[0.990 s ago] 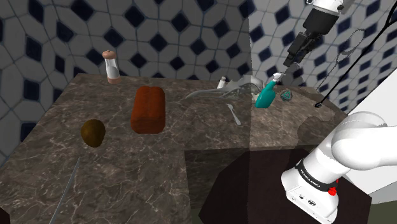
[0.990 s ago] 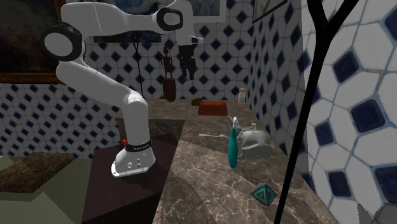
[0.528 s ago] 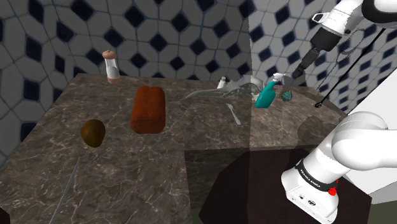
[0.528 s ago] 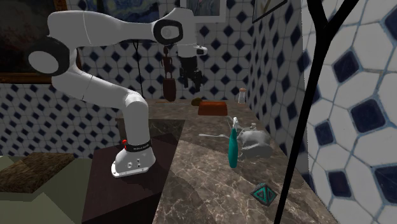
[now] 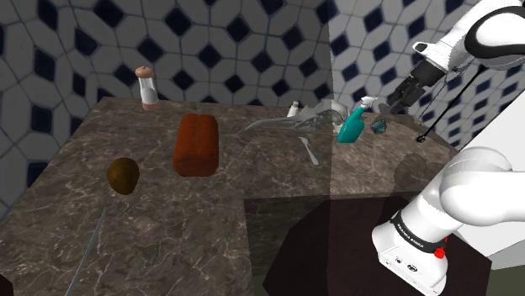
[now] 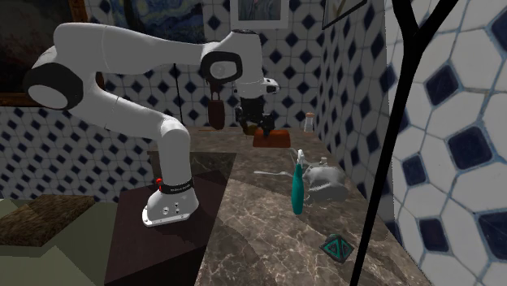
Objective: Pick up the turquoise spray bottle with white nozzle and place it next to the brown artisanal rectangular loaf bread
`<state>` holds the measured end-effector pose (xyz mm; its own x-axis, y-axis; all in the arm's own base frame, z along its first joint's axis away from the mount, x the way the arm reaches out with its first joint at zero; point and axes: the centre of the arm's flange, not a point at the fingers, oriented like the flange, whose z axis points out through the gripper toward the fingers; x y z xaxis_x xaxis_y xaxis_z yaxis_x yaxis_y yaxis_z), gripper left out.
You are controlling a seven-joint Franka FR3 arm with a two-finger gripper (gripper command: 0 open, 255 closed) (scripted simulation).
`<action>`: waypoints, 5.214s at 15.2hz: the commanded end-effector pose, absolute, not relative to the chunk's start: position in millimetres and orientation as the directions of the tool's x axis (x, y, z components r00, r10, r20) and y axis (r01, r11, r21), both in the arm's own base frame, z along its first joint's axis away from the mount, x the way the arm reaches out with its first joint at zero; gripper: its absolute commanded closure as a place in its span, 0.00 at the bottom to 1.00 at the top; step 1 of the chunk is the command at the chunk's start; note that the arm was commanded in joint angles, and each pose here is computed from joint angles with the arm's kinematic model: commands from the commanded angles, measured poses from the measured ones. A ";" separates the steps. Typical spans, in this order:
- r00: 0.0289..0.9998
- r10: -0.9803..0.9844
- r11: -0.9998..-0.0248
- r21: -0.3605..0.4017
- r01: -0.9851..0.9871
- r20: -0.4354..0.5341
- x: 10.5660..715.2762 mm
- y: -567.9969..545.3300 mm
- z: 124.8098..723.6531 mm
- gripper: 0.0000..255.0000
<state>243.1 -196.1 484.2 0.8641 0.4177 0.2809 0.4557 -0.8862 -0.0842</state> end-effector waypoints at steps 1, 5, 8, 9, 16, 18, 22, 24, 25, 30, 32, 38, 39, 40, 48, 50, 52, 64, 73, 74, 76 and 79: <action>0.825 0.471 -0.852 -0.080 0.517 0.312 245.6 -221.9 465.1 0.00; 0.741 0.561 -0.778 -0.071 0.624 0.370 259.2 -269.1 430.0 0.00; 0.669 0.619 -0.714 -0.060 0.697 0.411 274.5 -302.5 403.4 0.00; 0.644 0.637 -0.691 -0.055 0.720 0.425 280.5 -313.2 394.5 0.00; 0.446 0.734 -0.515 -0.008 0.857 0.511 334.9 -379.8 333.2 0.00; 0.434 0.739 -0.504 -0.005 0.864 0.516 339.9 -380.7 325.3 0.00; 0.434 0.739 -0.504 -0.005 0.864 0.516 345.3 -371.3 307.2 0.00; 0.434 0.739 -0.504 -0.005 0.864 0.516 348.8 -365.2 295.5 0.00; 0.434 0.739 -0.504 -0.005 0.864 0.516 348.8 -365.2 295.6 0.00; 0.434 0.739 -0.504 -0.005 0.864 0.516 348.8 -365.2 295.5 0.00; 0.434 0.739 -0.504 -0.005 0.864 0.516 348.8 -365.2 295.5 0.00; 0.434 0.739 -0.504 -0.005 0.864 0.516 348.9 -365.1 295.6 1.00; 0.434 0.739 -0.504 -0.005 0.864 0.516 348.9 -365.1 295.6 1.00; 0.434 0.739 -0.504 -0.005 0.864 0.516 348.9 -365.1 295.6 1.00; 0.434 0.739 -0.504 -0.005 0.864 0.516 348.8 -365.2 327.2 1.00; 0.434 0.739 -0.504 -0.005 0.864 0.516 348.8 -365.2 337.8 1.00; 0.434 0.739 -0.504 -0.005 0.864 0.516 348.8 -365.2 348.3 1.00; 0.434 0.739 -0.504 -0.005 0.864 0.516 348.8 -365.2 411.7 1.00; 0.434 0.739 -0.504 -0.005 0.864 0.516 348.8 -365.2 459.2 1.00; 0.434 0.739 -0.504 -0.005 0.864 0.516 348.8 -365.2 464.5 1.00; 0.434 0.739 -0.504 -0.005 0.864 0.516 348.8 -365.2 475.0 1.00; 0.434 0.739 -0.504 -0.005 0.864 0.516 348.8 -365.2 490.9 1.00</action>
